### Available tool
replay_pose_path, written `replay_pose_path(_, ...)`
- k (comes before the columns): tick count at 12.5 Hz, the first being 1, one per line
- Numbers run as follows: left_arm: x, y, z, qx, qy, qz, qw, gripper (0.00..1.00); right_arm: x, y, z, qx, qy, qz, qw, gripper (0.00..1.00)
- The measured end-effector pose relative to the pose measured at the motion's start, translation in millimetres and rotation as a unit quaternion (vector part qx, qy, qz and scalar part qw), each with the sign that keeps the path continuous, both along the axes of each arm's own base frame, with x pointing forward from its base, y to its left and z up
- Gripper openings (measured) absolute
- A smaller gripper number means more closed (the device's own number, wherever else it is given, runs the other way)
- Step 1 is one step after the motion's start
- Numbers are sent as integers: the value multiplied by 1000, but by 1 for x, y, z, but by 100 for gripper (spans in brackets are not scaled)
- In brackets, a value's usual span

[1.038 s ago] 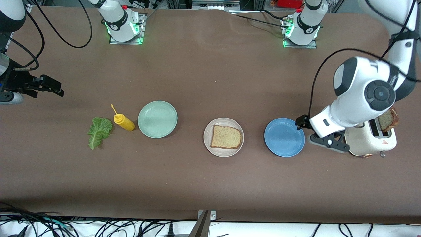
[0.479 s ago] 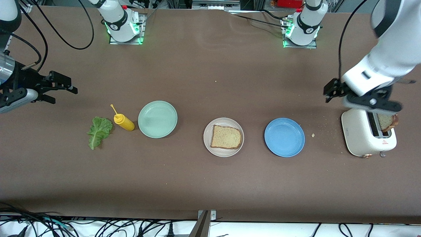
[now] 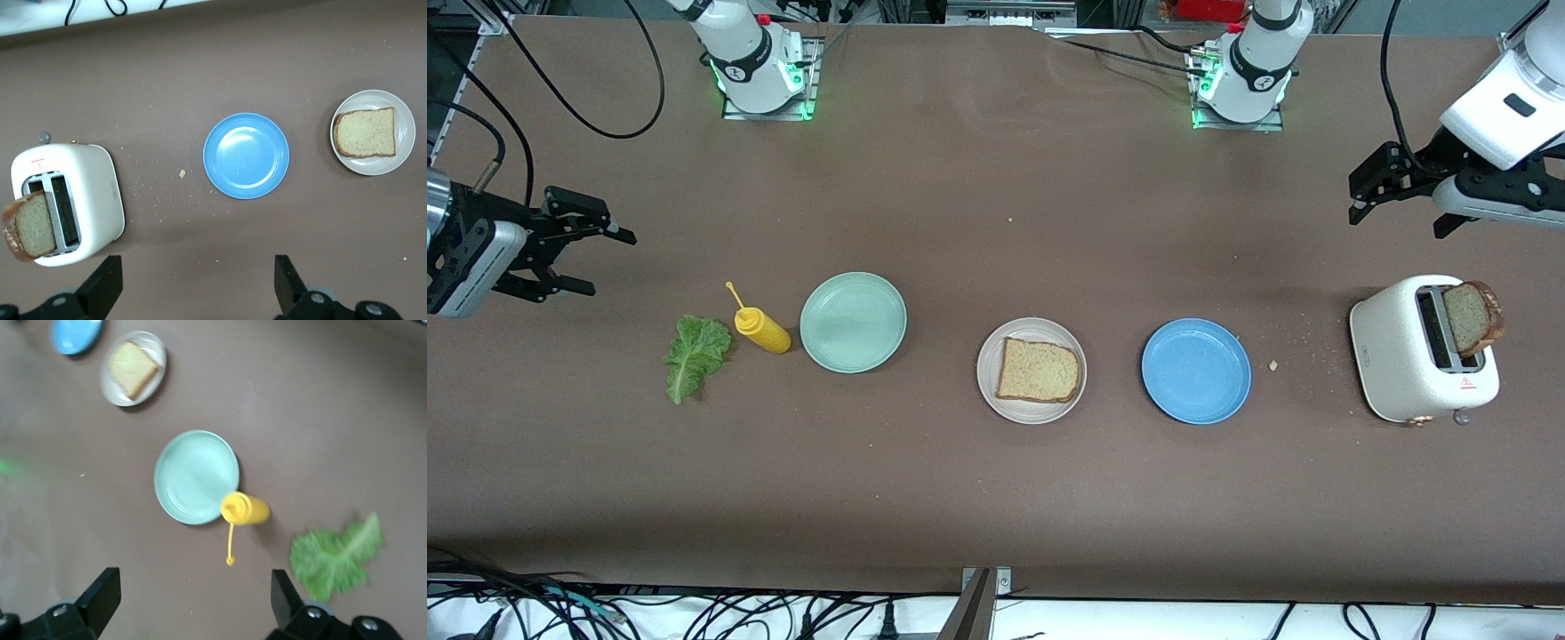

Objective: Make sandwich in beige plate with both arms
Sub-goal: 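Move the right gripper to the yellow squeeze bottle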

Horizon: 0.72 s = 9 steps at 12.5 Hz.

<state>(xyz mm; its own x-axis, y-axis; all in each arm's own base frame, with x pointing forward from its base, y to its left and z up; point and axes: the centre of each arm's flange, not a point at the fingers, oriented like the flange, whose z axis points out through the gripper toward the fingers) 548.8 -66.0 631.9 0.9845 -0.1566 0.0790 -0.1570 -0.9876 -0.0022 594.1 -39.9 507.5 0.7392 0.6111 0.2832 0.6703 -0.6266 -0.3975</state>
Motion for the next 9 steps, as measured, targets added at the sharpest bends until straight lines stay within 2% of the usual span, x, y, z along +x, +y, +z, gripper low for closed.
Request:
replay_pose_path(4,-2,18,-17,1,18,15,1000,100,-3,-27,-55,88,-37,71,993,100)
replay_pose_path(7,-5,14,-25,2,26,12,1000,100,-3,-32,-100,149,-68,116,980,100)
replay_pose_path(9,-6,9,-25,4,27,8,1000,100,-4,-37,-130,177,-90,145,969,100)
